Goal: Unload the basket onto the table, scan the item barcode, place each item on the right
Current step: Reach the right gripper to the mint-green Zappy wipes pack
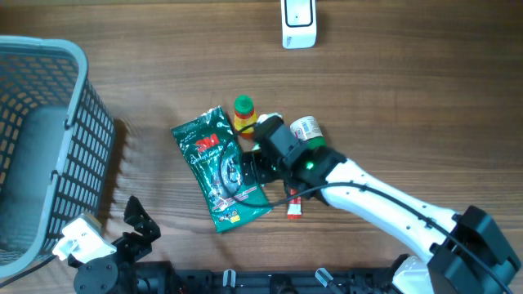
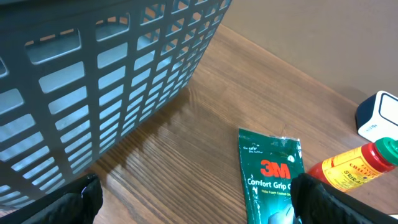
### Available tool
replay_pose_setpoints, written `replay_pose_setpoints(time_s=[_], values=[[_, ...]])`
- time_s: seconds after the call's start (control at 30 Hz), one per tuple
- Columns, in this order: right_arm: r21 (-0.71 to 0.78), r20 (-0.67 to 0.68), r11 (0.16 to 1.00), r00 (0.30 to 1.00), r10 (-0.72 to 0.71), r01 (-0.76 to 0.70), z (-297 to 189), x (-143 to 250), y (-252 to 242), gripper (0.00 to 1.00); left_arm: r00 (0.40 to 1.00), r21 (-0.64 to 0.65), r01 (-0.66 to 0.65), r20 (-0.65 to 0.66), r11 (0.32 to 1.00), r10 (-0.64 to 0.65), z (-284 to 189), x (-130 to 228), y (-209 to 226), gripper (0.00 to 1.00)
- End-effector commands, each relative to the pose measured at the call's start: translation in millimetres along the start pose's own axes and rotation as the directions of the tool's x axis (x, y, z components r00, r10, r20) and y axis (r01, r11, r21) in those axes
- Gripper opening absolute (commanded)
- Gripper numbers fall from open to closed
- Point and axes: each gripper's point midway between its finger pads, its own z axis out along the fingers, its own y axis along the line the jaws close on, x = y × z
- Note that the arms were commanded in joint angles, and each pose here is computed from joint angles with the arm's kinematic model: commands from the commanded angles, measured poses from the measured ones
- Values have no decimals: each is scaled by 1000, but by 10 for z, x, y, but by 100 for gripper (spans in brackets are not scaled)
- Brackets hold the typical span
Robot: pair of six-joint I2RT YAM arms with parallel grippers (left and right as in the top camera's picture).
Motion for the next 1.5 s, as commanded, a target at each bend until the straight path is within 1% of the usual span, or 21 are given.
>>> replay_pose_setpoints(time_s=[0.0, 0.07, 0.1, 0.13, 0.2, 0.3, 0.43, 0.63, 0.67, 0.7, 0.73, 0.77, 0.83, 0.9, 0.93, 1.03, 1.1, 1.13, 1.27, 1.47], values=[[231, 32, 951, 975, -218, 205, 154, -66, -299, 93, 1000, 14, 10, 4, 1000, -10, -5, -3, -19, 100], [265, 10, 939, 973, -230, 219, 258, -24, -365, 88, 1000, 14, 10, 4, 1000, -10, -5, -3, -19, 100], [267, -19, 929, 966, -259, 254, 330, 28, -381, 83, 1000, 14, 10, 4, 1000, -10, -5, -3, -19, 100], [265, -49, 918, 955, -292, 295, 390, 94, -370, 80, 1000, 14, 10, 5, 1000, -10, -6, -4, -19, 100], [269, -75, 895, 934, -348, 355, 438, 170, -315, 80, 1000, 14, 10, 4, 1000, -10, -5, -3, -19, 100], [305, -71, 863, 913, -401, 403, 443, 200, -233, 80, 1000, 14, 10, 4, 1000, -10, -5, -3, -19, 100], [275, -79, 859, 900, -428, 433, 444, 284, -100, 80, 1000, 14, 10, 4, 1000, -10, -5, -3, -19, 100], [273, -97, 850, 892, -442, 451, 458, 330, -98, 79, 1000, 14, 10, 4, 1000, -10, -5, -3, -19, 100], [274, -108, 846, 889, -445, 457, 484, 354, -111, 75, 1000, 14, 10, 4, 1000, -10, -5, -3, -19, 100], [276, -117, 844, 888, -446, 460, 507, 375, -123, 65, 1000, 14, 10, 4, 1000, -10, -5, -3, -19, 100], [277, -127, 842, 886, -446, 463, 534, 401, -136, 60, 1000, 14, 10, 4, 1000, -10, -5, -3, -19, 100], [278, -143, 839, 884, -445, 467, 577, 441, -156, 58, 1000, 14, 10, 5, 1000, -10, -6, -4, -19, 100], [281, -177, 831, 877, -446, 479, 668, 529, -201, 59, 1000, 14, 10, 4, 1000, -10, -5, -3, -19, 100], [283, -202, 825, 871, -448, 490, 729, 596, -236, 63, 1000, 14, 10, 4, 1000, -10, -5, -3, -19, 100], [284, -213, 822, 868, -448, 493, 754, 623, -252, 67, 1000, 14, 10, 5, 1000, -10, -6, -4, -19, 100], [285, -214, 821, 868, -448, 494, 758, 623, -250, 73, 1000, 14, 10, 4, 1000, -10, -5, -3, -19, 100], [293, -208, 824, 874, -440, 485, 728, 558, -215, 84, 1000, 14, 10, 4, 1000, -10, -5, -3, -19, 100], [293, -206, 827, 876, -436, 480, 699, 503, -180, 86, 1000, 14, 10, 4, 1000, -10, -5, -3, -19, 100], [294, -177, 840, 890, -421, 456, 612, 294, -49, 86, 1000, 14, 10, 5, 1000, -10, -6, -4, -19, 100], [281, -204, 834, 878, -432, 476, 596, 383, -11, 87, 1000, 14, 10, 4, 1000, -10, -5, -3, -19, 100]])
